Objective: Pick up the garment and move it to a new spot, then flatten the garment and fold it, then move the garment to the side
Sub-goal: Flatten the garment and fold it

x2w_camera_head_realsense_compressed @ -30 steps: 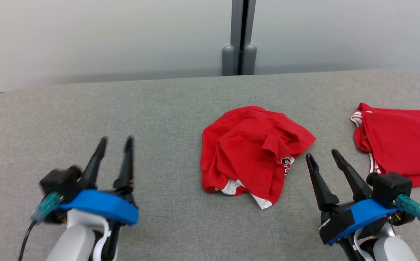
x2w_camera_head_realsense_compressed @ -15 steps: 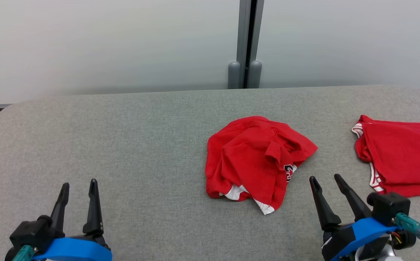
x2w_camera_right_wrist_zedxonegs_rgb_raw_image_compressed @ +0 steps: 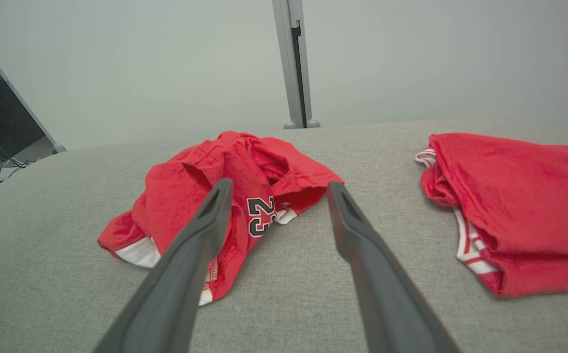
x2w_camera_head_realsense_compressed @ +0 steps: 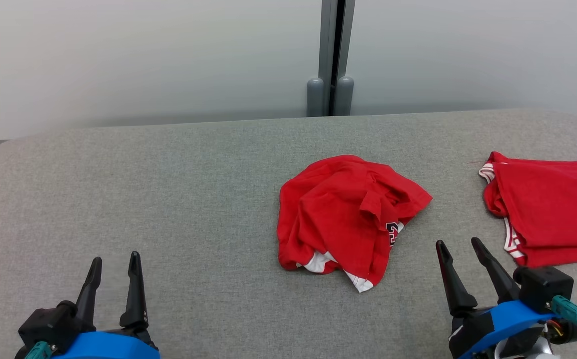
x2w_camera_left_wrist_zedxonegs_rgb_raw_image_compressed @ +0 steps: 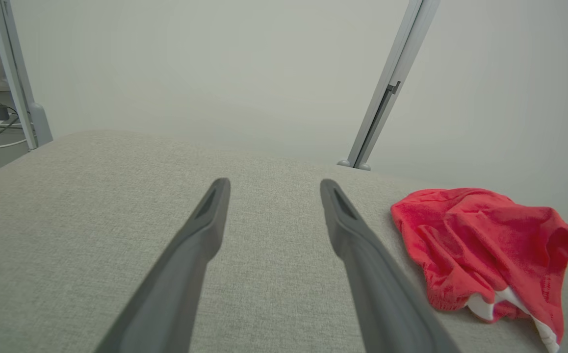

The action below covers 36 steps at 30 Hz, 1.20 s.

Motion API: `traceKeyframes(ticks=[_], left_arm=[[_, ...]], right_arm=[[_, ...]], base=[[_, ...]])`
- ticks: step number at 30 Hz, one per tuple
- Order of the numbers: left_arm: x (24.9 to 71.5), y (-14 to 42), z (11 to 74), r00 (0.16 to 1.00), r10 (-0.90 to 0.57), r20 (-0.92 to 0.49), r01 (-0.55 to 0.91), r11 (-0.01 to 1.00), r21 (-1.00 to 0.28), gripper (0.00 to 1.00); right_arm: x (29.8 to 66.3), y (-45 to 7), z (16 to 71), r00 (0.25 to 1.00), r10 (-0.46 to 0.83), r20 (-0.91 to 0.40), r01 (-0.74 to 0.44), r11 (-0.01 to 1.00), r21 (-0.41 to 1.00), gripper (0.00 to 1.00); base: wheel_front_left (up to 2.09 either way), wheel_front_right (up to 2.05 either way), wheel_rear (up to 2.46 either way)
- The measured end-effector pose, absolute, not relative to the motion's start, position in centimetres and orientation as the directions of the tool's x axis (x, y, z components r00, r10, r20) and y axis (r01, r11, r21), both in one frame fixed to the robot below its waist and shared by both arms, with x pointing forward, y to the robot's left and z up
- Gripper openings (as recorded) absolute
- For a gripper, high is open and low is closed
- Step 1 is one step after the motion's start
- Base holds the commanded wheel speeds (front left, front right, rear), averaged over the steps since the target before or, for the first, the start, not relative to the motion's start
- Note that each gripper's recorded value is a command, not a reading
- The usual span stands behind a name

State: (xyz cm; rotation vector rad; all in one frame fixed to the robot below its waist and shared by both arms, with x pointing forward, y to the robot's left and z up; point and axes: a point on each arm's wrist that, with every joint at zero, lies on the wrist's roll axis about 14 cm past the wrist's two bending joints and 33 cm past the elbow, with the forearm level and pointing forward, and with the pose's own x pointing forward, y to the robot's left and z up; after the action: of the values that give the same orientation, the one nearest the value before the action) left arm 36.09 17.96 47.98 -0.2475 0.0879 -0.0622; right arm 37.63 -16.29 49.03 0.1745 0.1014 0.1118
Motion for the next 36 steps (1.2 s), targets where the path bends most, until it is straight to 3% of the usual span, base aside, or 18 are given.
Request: traceKeyframes(ticks=[9,14,21,29,36], left_arm=[[36.3,16.6,47.8,0.989,-0.112,-0.093,0.085,0.964,-0.250,1.00],[38.0,13.9,48.6,0.969,-0.231,-0.086,0.208,0.954,-0.214,1.00],[39.3,7.3,46.2,0.873,-0.456,-0.176,0.410,0.879,-0.243,1.00],[36.7,0.7,39.2,0.673,-0.631,-0.387,0.534,0.776,-0.336,1.00],[38.5,0.7,37.4,0.687,-0.593,-0.420,0.504,0.805,-0.311,1.00]], right_arm=[[37.7,-16.0,48.7,0.987,0.125,-0.102,-0.105,0.977,0.183,1.00],[38.0,-15.5,48.5,0.984,0.142,-0.108,-0.120,0.976,0.183,1.00],[39.0,-15.7,48.9,0.985,0.137,-0.102,-0.118,0.979,0.169,1.00],[39.1,-17.4,48.4,0.991,0.088,-0.104,-0.069,0.983,0.173,1.00],[38.7,-18.7,47.4,0.992,0.048,-0.119,-0.025,0.983,0.183,1.00]], base=[[0.00,0.00,0.00],[0.00,0.00,0.00],[0.00,0.00,0.00],[0.00,0.00,0.00],[0.00,0.00,0.00]])
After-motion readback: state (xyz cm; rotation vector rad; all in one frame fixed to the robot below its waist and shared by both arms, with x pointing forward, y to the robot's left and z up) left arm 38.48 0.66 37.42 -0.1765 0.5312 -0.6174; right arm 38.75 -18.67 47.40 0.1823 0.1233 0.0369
